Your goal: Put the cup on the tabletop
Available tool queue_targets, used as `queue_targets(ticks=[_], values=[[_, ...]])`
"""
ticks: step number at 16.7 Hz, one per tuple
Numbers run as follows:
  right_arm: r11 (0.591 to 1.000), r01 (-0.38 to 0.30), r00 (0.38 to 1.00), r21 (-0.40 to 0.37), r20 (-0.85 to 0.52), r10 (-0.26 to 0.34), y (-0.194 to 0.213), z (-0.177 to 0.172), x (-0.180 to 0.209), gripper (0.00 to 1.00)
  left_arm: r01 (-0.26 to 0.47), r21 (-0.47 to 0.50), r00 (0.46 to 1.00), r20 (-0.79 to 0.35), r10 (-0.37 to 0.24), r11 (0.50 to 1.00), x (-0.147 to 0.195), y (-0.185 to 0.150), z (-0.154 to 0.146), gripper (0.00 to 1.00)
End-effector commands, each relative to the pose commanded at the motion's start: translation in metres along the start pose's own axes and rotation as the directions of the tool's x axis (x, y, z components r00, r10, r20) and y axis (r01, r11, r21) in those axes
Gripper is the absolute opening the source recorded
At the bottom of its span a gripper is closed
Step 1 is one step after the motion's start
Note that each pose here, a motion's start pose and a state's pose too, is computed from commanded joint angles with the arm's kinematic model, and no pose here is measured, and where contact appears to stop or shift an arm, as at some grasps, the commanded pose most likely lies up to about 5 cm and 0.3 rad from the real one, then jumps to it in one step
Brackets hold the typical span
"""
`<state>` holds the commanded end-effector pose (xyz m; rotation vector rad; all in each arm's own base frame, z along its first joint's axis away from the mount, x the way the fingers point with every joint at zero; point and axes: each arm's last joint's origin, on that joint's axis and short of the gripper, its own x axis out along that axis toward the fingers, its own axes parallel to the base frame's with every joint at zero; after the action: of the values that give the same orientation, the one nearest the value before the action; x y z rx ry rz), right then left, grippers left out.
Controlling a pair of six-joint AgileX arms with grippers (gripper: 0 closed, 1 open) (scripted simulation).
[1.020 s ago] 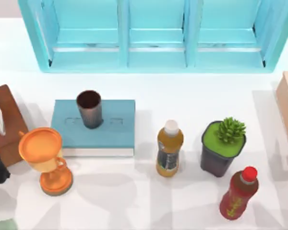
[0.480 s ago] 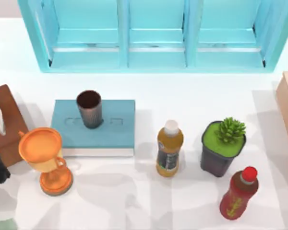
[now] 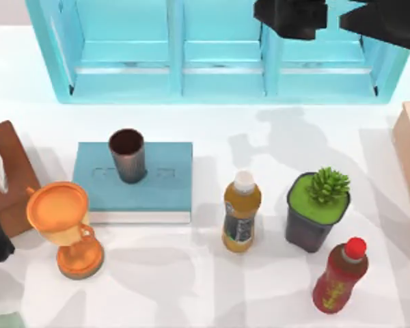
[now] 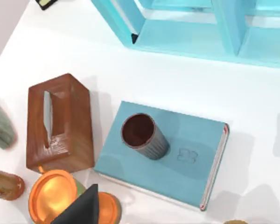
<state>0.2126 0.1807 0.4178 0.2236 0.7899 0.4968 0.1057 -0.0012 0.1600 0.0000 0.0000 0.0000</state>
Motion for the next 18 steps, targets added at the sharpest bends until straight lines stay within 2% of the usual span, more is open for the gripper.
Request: queue_targets(ticks=[4, 9, 14, 18], values=[[0.998, 0.06, 0.987, 0.021, -0.151, -0.056, 0.058, 0.018, 0.056, 1.0, 0.0, 0.0, 1.0, 0.0, 0.0, 1.0, 0.0, 0.0, 0.0, 1.0], [0.982, 0.188, 0.95, 0.012, -0.255, -0.179, 0.108, 0.004, 0.127, 1.0, 0.0, 0.0, 1.0, 0.0, 0.0, 1.0, 0.0, 0.0, 0.0, 1.0], [0.94, 0.342, 0.898, -0.013, -0.289, -0.331, 0.128, -0.026, 0.191, 1.0, 0.0, 0.0, 1.0, 0.0, 0.0, 1.0, 0.0, 0.0, 0.0, 1.0], [0.898, 0.44, 0.861, -0.015, -0.279, -0.426, 0.128, -0.046, 0.228, 1.0, 0.0, 0.0, 1.0, 0.0, 0.0, 1.0, 0.0, 0.0, 0.0, 1.0]])
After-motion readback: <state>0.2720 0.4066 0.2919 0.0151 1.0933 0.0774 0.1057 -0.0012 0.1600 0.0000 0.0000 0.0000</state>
